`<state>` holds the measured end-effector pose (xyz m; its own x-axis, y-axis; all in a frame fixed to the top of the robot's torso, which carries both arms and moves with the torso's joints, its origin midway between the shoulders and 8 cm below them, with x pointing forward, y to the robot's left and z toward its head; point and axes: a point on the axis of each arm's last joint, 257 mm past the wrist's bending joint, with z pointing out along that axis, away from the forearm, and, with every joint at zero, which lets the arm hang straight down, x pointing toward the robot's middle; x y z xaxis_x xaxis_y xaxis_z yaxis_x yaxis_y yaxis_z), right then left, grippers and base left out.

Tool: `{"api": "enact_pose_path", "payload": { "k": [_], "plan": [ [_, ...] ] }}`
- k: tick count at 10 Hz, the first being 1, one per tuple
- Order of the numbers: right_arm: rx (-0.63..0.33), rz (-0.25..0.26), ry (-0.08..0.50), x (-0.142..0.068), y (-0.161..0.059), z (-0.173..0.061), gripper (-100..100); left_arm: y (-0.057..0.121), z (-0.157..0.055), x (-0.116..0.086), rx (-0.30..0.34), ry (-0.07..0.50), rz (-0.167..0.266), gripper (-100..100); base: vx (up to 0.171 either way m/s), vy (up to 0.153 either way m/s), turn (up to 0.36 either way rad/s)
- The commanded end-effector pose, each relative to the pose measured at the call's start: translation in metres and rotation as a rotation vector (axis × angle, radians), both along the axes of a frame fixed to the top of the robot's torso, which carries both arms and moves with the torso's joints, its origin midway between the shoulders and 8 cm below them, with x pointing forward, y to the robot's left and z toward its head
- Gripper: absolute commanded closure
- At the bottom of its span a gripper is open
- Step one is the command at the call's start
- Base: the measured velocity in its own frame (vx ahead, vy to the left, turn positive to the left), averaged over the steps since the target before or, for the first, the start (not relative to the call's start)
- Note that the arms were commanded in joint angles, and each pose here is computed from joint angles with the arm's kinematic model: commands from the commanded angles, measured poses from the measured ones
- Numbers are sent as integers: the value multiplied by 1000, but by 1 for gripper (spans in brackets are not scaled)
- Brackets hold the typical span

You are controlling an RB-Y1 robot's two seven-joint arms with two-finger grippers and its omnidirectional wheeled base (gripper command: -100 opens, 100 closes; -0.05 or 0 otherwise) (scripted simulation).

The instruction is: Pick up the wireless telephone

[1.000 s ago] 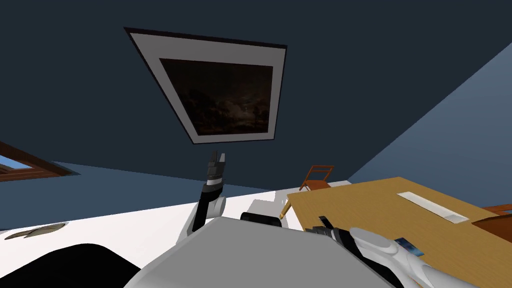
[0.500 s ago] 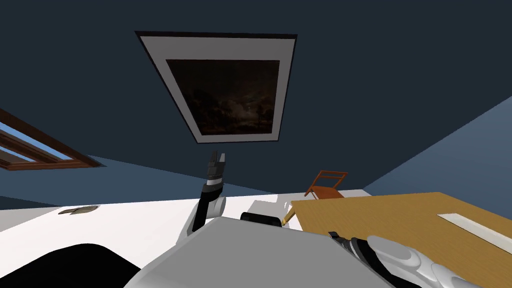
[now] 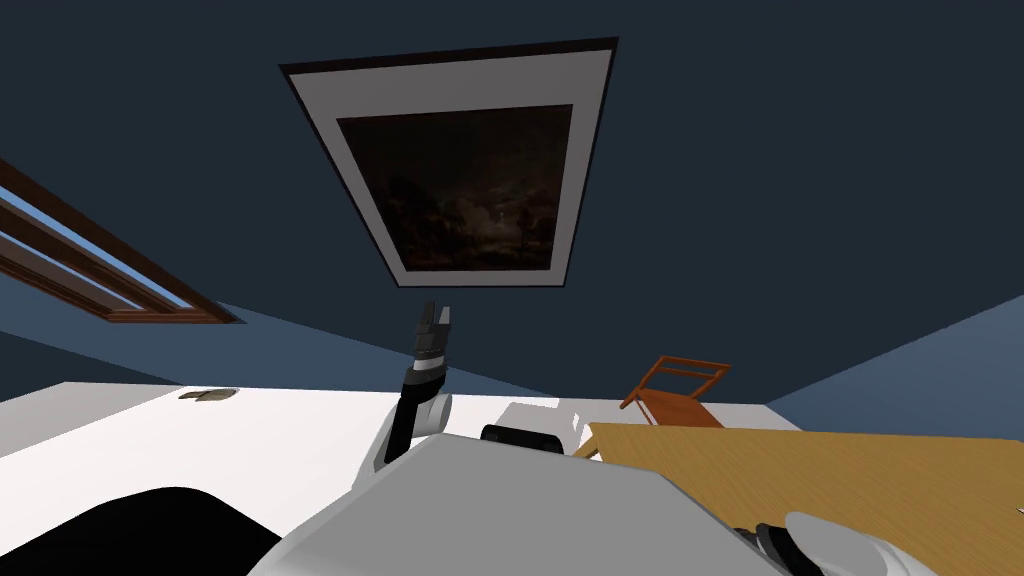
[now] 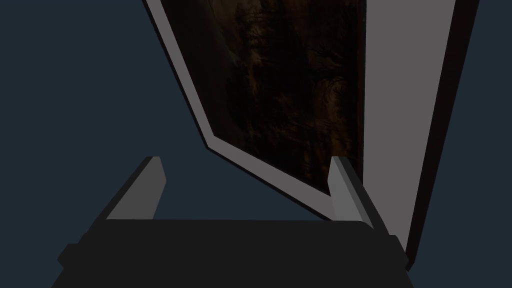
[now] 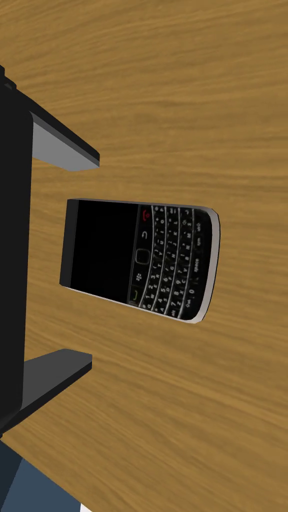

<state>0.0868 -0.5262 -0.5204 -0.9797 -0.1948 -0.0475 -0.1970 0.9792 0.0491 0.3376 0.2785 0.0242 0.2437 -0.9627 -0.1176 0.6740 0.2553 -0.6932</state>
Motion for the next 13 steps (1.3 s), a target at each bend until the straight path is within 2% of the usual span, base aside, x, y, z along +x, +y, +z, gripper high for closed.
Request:
{"api": "enact_pose_path", "payload": {
  "k": [1,2,3,4,5,8,9,10,13],
  "plan": [
    [-10,7,40,-18,-5,-3,-100,0,0,0,0,0,0,0,74,-23,65],
    [-8,14,69,-33,-3,-7,-100,0,0,0,0,0,0,0,85,-11,66],
    [-9,11,51,-24,-5,-5,-100,0,0,0,0,0,0,0,41,-5,13],
    [-8,10,54,-26,-5,-5,0,0,0,0,0,0,0,0,7,-2,-1],
    [-7,8,52,-28,-1,-13,-100,0,0,0,0,0,0,0,8,-15,24],
    [-5,2,48,-34,9,-31,-100,0,0,0,0,0,0,0,5,-37,28],
    [-5,3,49,-34,7,-28,-100,0,0,0,0,0,0,0,2,-13,6],
    [-5,3,48,-34,7,-28,100,0,0,0,0,0,0,0,0,0,0],
    [3,2,51,-35,10,-29,100,0,0,0,0,0,0,0,0,2,-2]
  ]
}}
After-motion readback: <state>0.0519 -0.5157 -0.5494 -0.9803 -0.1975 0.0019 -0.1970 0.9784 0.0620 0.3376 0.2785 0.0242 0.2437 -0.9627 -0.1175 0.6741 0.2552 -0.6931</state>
